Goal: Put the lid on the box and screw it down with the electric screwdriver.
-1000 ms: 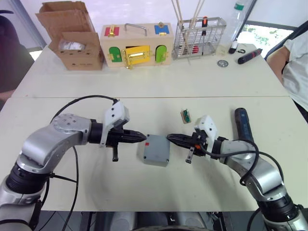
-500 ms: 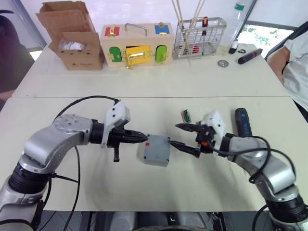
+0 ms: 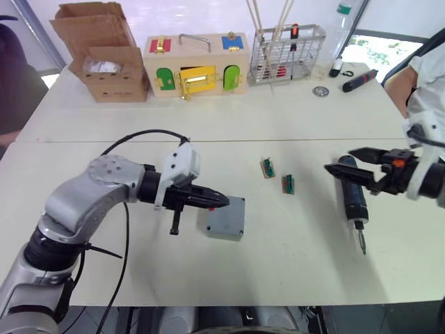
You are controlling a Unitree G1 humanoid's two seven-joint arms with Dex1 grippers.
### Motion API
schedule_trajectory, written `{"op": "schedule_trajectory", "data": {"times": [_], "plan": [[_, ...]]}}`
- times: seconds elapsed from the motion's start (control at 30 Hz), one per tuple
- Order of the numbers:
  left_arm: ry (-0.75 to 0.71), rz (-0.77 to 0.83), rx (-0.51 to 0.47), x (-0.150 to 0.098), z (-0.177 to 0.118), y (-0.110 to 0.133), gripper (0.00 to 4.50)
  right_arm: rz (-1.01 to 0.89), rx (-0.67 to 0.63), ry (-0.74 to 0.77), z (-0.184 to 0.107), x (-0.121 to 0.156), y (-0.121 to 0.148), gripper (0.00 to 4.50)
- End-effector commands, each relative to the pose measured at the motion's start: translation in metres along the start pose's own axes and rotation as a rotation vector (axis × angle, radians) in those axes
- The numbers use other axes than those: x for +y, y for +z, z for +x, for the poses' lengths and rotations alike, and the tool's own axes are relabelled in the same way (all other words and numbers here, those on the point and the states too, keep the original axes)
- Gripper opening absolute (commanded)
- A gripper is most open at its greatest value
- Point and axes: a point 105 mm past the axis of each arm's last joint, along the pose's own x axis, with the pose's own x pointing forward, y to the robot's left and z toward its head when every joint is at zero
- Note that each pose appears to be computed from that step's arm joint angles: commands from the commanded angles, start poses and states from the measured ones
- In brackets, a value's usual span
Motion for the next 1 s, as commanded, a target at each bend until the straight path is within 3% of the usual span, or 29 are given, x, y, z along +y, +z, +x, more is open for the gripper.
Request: {"op": "schedule_trajectory", "data": {"times": [0.03, 0.1, 0.37, 0.53, 0.7, 0.83, 1.0], "plan": [[-0.005, 0.033, 0.0, -0.002, 0.001, -0.002, 0.0, 0.13, 0.224, -0.005, -0.016, -0.005, -0.019, 4.47], [-0.008, 0.037, 0.002, -0.002, 0.004, -0.005, 0.0, 0.211, 0.32, -0.005, -0.017, -0.01, -0.031, 4.47], [0.006, 0.026, -0.011, -0.004, 0.011, -0.006, 0.0, 0.346, 0.51, -0.127, -0.005, -0.04, -0.061, 4.47], [0.037, -0.004, -0.013, -0.006, 0.013, -0.011, 0.0, 0.403, 0.549, -0.129, 0.012, -0.045, -0.069, 4.47], [0.084, -0.044, -0.032, -0.007, 0.017, -0.016, 0.0, 0.403, 0.573, -0.17, 0.03, -0.052, -0.07, 4.47], [0.097, -0.076, -0.05, -0.018, 0.021, -0.018, 0.0, 0.362, 0.634, -0.196, 0.028, -0.054, -0.079, 4.47], [0.125, -0.053, -0.009, -0.014, 0.022, -0.024, 0.0, 0.295, 0.692, -0.186, 0.031, -0.051, -0.086, 4.47]]}}
